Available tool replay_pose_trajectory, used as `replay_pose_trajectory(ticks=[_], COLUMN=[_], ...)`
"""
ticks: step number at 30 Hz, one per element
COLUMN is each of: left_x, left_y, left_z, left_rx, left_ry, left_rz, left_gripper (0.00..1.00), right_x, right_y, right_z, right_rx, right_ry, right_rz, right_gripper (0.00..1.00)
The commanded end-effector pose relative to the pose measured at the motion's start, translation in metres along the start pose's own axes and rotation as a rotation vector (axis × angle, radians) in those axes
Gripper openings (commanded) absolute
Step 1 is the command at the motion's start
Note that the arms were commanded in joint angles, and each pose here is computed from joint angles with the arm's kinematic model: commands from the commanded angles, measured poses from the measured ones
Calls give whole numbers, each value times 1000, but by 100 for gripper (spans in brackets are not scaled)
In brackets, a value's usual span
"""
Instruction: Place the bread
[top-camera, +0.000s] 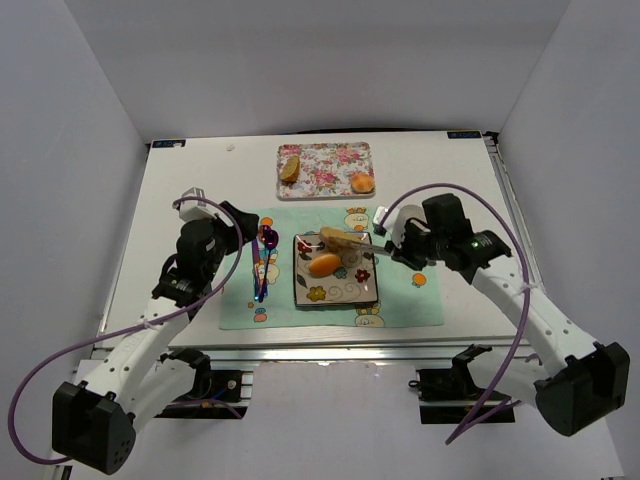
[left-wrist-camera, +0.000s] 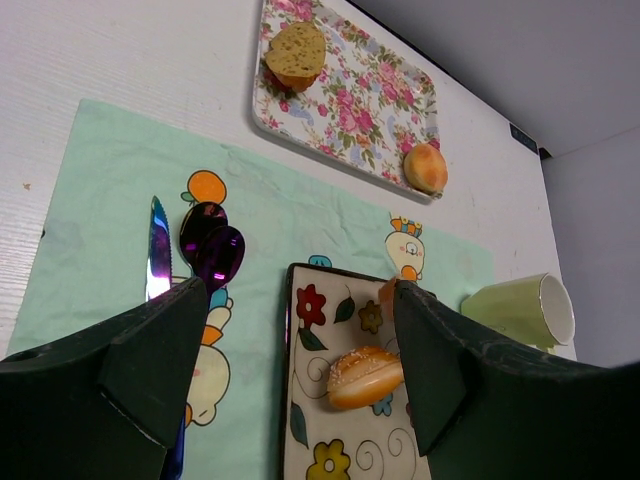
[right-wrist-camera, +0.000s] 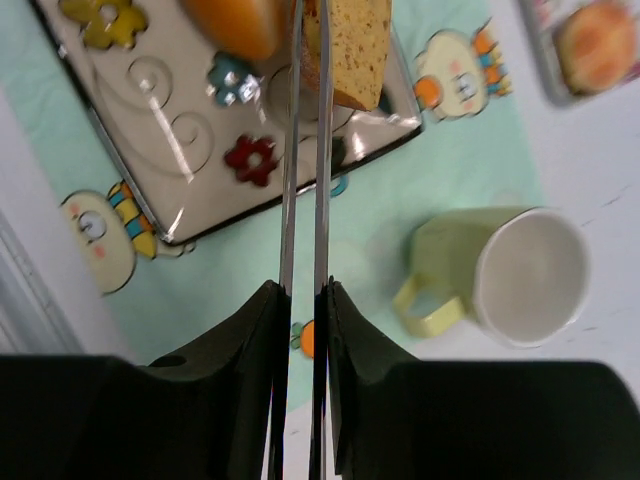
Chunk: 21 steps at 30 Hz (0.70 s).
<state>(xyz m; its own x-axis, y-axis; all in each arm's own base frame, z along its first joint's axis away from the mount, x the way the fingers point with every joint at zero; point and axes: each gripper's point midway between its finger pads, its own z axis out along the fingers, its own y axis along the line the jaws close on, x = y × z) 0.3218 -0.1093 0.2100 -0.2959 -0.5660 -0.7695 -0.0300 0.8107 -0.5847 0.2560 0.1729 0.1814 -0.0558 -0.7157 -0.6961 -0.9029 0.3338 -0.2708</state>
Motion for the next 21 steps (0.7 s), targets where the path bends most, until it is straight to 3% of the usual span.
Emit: replay_pose_trajectory(ticks=[1,5,8,11,21], left_x=[-1,-1,-1,-2,-5], left_y=[-4,-10,-13,-15,-19], left_z=[0,5,7,7,7], left_rx=[24,49,58,64,71], left_ry=[-6,-3,4,4,7], left_rz=[-12,-15,-15,-19,-14], left_gripper=[84,84,84,84,84], right_x=[11,23,23,17,-27], right_y=[19,27,29,28,9], right_z=[-6,-7,-8,-11,-33], right_rx=[-37,-30,-30,-22,30], right_ry=[-2,11,7,-14,-130], right_rz=[30,35,41,37,34], right_gripper=[14,20,37,44,44])
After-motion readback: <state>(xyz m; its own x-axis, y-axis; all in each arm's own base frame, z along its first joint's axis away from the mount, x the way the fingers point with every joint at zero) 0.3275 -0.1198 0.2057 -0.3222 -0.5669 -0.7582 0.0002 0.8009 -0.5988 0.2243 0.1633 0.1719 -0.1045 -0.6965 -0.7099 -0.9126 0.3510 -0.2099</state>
